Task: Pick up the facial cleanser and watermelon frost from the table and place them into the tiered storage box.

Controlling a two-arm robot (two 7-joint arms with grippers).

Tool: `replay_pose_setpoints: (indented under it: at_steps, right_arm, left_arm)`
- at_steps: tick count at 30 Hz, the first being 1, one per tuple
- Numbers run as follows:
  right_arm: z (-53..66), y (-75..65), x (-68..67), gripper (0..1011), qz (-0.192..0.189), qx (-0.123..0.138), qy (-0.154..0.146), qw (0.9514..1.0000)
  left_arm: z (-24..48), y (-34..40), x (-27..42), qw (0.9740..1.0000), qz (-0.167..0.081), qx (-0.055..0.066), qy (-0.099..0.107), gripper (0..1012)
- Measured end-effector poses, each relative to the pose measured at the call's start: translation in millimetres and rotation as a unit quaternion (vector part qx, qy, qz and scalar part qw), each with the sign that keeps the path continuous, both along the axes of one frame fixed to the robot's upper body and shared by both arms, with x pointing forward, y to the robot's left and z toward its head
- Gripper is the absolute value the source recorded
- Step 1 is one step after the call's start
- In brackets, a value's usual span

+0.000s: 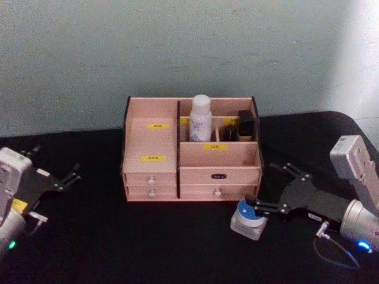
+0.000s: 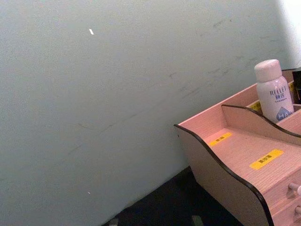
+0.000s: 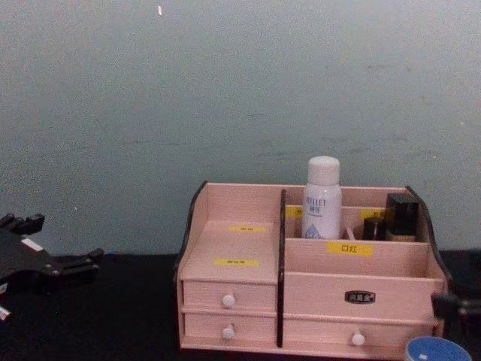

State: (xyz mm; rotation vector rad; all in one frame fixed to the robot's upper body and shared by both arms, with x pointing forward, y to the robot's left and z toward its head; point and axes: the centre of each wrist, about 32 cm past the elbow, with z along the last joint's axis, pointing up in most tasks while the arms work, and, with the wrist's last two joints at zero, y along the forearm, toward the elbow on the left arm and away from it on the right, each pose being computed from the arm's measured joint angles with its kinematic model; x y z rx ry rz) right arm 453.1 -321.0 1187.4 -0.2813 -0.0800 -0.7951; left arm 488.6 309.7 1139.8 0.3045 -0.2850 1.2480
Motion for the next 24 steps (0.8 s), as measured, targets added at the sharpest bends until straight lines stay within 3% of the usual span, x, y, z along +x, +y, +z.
replay_pose_setpoints:
  at_steps: [24]
  right_arm:
    - [-27.0,7.4,14.8,1000,-0.010,-0.012,0.088,0.9960]
  left_arm:
    - [0.0,0.0,0.0,1.0000,0.000,0.000,0.000,1001]
